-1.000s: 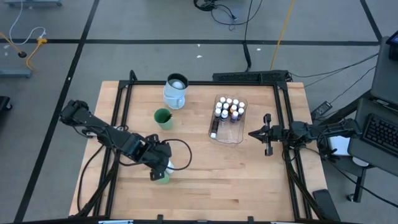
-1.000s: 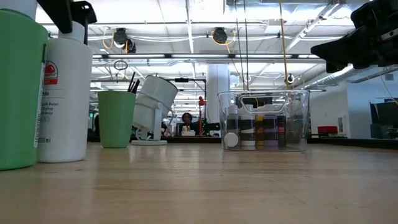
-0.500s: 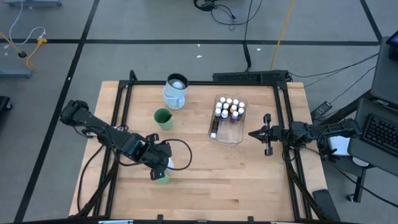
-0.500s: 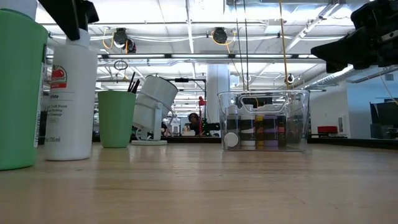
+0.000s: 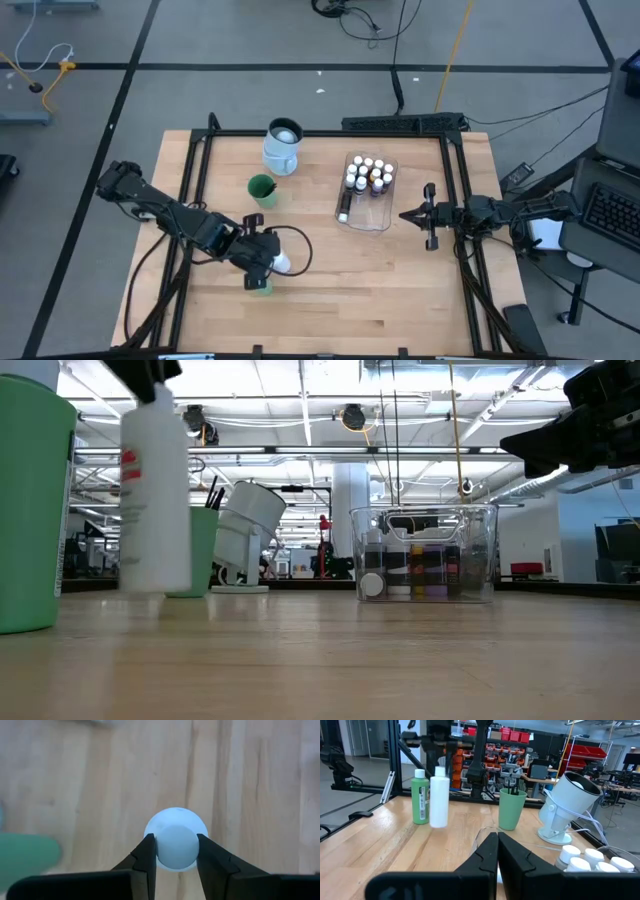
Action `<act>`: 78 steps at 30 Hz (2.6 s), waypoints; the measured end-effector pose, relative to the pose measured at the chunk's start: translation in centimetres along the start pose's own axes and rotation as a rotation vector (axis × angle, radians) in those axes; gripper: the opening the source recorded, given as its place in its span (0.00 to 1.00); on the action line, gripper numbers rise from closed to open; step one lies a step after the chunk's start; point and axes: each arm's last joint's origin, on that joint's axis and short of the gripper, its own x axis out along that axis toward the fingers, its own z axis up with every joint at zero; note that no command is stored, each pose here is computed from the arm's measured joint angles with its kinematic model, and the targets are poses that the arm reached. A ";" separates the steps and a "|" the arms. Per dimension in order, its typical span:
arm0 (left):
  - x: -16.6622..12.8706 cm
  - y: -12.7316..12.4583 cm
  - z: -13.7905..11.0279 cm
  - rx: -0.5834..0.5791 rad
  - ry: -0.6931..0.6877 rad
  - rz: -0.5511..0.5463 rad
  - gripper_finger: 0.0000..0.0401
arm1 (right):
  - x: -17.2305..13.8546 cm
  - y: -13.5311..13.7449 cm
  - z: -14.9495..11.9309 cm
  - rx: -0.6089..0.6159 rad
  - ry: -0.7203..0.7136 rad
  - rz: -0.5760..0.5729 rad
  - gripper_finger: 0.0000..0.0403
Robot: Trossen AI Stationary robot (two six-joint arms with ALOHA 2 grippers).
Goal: Pick & Place Paint Supplies
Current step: Put the large white paint bottle into the transparent bin
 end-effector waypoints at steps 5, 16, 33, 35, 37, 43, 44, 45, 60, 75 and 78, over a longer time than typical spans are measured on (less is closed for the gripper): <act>-1.3 1.1 1.9 -0.026 -0.095 0.064 0.24 | 0.0 0.0 0.0 0.000 0.000 -0.001 0.01; -3.7 5.0 7.6 0.068 -0.391 0.025 0.24 | 0.0 0.0 0.0 0.004 0.000 0.000 0.01; -1.2 11.1 17.9 -0.004 -0.539 -0.118 0.24 | 0.1 0.1 -0.5 -0.010 0.058 0.007 0.01; -0.2 12.1 19.2 -0.021 -0.503 -0.064 0.24 | 0.1 0.1 -0.5 -0.010 0.058 0.006 0.01; 1.4 13.2 20.2 -0.041 -0.447 -0.034 0.24 | 0.1 0.1 -0.5 -0.010 0.058 0.005 0.01; 7.5 16.1 21.4 -0.084 -0.298 0.012 0.24 | 0.1 0.1 -0.6 -0.023 0.059 0.007 0.01; 8.2 16.5 21.5 -0.091 -0.289 0.014 0.24 | 0.1 0.1 -0.5 -0.028 0.059 0.007 0.01; 8.8 17.0 21.5 -0.099 -0.281 0.017 0.24 | 0.1 0.1 -0.6 -0.033 0.060 0.007 0.01; 12.5 19.0 21.0 -0.162 -0.208 0.012 0.24 | 0.1 0.1 -0.6 -0.038 0.065 0.008 0.01; 14.2 17.8 21.3 -0.120 -0.213 0.003 0.31 | 0.1 0.1 -0.6 -0.043 0.066 0.007 0.01; 14.2 17.8 21.3 -0.120 -0.215 0.005 0.34 | 0.1 0.1 -0.6 -0.057 0.066 0.008 0.01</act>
